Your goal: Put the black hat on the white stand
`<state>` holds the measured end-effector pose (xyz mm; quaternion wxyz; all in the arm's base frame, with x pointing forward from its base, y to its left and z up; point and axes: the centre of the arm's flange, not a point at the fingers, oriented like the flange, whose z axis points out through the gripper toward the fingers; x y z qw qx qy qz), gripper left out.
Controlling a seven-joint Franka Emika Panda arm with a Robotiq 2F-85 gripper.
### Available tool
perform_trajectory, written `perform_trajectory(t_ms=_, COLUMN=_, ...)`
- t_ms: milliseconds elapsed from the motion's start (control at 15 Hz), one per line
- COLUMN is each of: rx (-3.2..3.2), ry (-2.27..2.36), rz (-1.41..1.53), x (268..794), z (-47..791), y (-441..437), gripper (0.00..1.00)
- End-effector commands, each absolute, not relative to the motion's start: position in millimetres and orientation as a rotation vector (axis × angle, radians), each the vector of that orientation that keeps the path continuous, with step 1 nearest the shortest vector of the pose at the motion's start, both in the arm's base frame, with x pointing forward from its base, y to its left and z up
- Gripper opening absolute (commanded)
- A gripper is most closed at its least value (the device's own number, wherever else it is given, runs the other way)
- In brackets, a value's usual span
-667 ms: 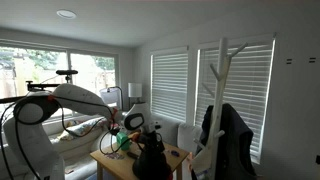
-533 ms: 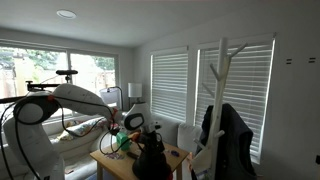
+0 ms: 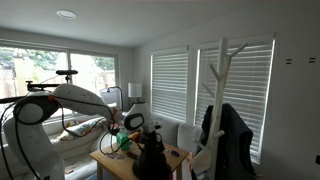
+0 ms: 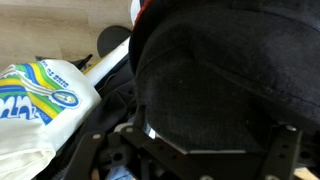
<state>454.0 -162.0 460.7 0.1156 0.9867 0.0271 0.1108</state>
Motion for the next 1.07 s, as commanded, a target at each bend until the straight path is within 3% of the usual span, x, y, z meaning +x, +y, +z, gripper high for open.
perform_trajectory(t_ms=0, rx=2.913, ry=0.038, rz=0.358, x=449.6, z=464.5, y=-164.7, gripper=1.00)
perform_trajectory(t_ms=933, rx=3.026, ry=-0.302, rz=0.311, x=402.4, z=468.5, y=-203.2, gripper=1.00)
perform_trajectory(t_ms=1000, rx=3.003, ry=-0.275, rz=0.297, x=418.4, z=467.2, y=-202.8, gripper=1.00)
